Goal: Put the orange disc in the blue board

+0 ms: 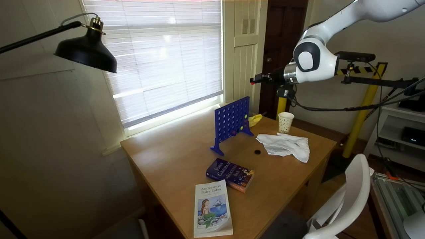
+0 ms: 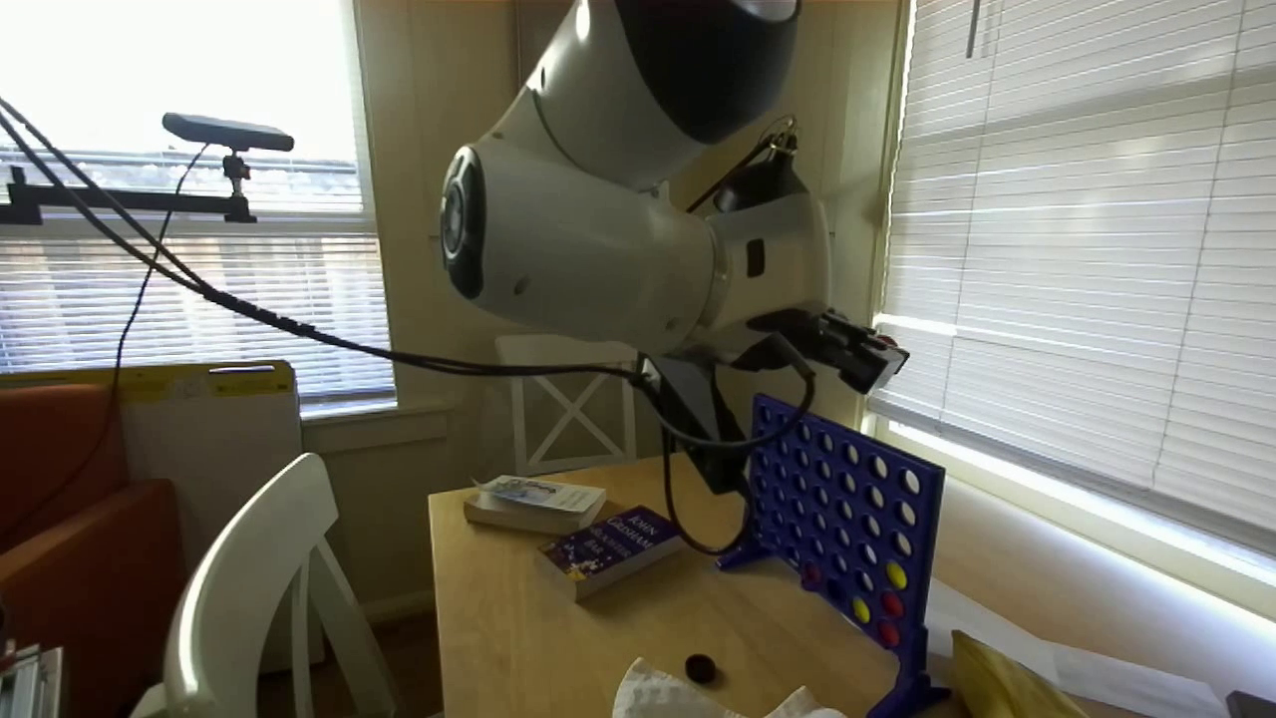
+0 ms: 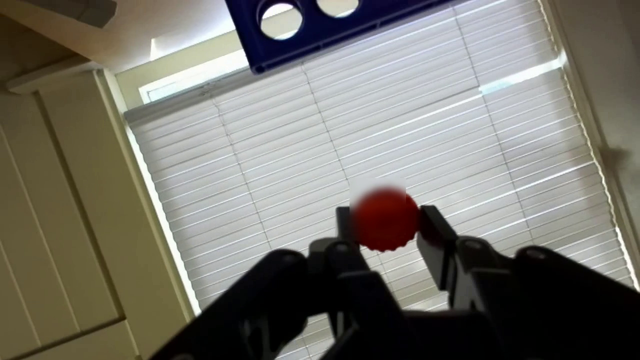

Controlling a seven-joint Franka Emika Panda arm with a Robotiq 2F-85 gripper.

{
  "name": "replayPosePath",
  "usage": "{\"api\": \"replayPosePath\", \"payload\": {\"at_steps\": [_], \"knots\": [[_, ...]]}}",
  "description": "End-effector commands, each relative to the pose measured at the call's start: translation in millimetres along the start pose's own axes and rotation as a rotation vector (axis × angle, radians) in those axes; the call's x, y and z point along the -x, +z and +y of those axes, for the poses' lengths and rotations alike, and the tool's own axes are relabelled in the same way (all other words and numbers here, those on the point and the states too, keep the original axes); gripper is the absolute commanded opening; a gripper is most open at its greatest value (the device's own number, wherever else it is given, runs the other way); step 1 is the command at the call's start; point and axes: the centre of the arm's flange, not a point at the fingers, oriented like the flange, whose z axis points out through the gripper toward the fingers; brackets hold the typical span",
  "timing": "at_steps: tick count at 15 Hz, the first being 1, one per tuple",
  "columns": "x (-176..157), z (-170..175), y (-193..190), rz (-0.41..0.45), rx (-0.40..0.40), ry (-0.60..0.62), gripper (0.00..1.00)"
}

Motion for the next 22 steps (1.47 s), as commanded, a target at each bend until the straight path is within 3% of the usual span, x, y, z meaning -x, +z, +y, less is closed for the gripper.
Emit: {"api": "replayPosePath", "payload": {"at_steps": [1,6,9,10,21,22], "knots": [[25.5,-16.6,20.8,-0.036,0.003,-0.038,0.11],[34.9,-26.6,27.9,-0.04,-0.009,-0.058,0.11],[33.6,-23.3,32.8,-0.035,0.027,-0.076,0.11],[17.2,-9.6,12.6,-0.045,-0.011,-0.051,0.36],[13.1,-2.5,14.5,-0.041,0.004,-0.065,0.36],[13.1,-2.4,14.6,-0.041,0.004,-0.065,0.11]]}}
